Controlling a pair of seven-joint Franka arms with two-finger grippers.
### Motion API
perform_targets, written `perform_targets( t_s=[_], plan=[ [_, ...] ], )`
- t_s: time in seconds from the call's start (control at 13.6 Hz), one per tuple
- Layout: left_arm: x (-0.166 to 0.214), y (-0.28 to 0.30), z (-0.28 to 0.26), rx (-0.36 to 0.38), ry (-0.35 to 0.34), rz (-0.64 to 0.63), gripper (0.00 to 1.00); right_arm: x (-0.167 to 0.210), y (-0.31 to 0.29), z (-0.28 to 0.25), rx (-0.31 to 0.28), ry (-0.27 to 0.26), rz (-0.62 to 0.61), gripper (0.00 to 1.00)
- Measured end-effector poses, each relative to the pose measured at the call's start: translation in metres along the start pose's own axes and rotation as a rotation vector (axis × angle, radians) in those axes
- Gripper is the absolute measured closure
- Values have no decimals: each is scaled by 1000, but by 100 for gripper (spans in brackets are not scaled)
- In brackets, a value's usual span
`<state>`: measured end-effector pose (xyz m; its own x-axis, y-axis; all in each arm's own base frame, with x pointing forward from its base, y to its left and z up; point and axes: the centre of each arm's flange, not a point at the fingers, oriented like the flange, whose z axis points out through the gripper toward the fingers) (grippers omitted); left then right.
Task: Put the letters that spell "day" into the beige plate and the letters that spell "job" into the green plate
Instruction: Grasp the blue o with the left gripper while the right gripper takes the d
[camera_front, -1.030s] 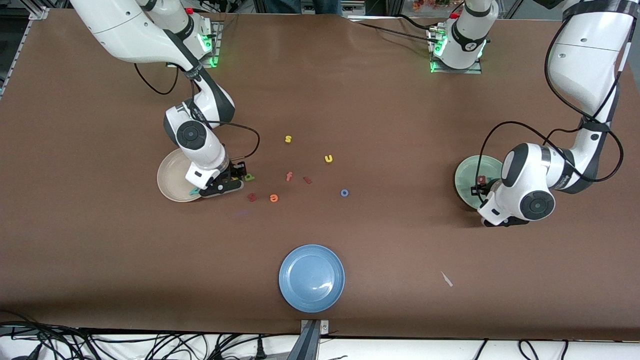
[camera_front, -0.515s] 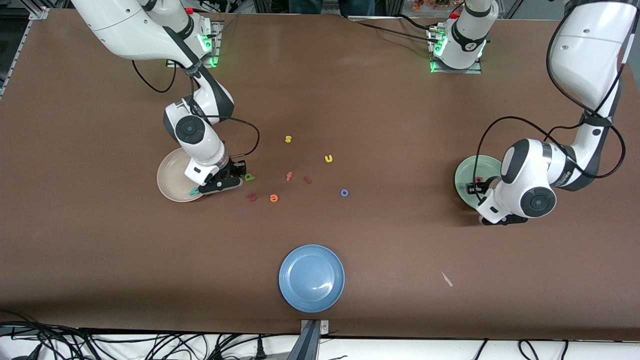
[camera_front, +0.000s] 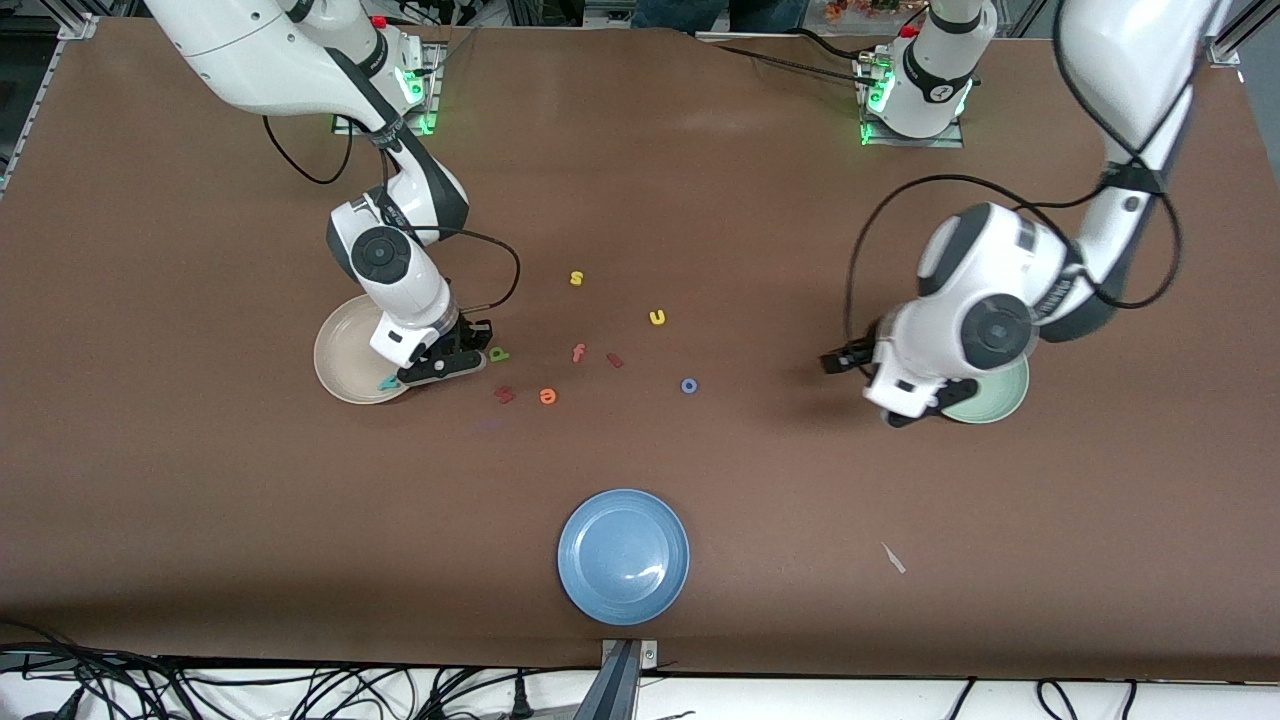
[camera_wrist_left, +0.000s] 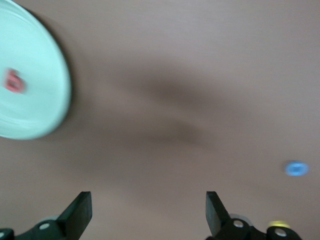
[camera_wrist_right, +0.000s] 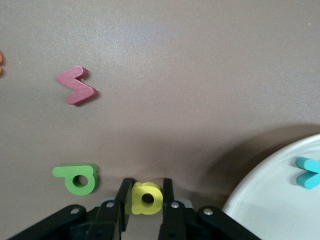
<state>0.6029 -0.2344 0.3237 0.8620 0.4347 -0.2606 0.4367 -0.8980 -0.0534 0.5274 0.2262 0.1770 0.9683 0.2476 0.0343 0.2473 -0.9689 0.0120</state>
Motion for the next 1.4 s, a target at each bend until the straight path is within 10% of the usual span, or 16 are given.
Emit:
perform_targets(
  t_s=[0.29,1.03,1.4],
  plan=[
    [-40,82,51,-102,41,-137,0,-2,3,-21,-44,-53,-3,72],
    [-45,164,133,-81,108,-321,0,13,85,-74,-92,-82,-137,72],
    [-52,175,144,-108,117,-325,3,12,82,-72,-86,-88,-140,26]
  ],
)
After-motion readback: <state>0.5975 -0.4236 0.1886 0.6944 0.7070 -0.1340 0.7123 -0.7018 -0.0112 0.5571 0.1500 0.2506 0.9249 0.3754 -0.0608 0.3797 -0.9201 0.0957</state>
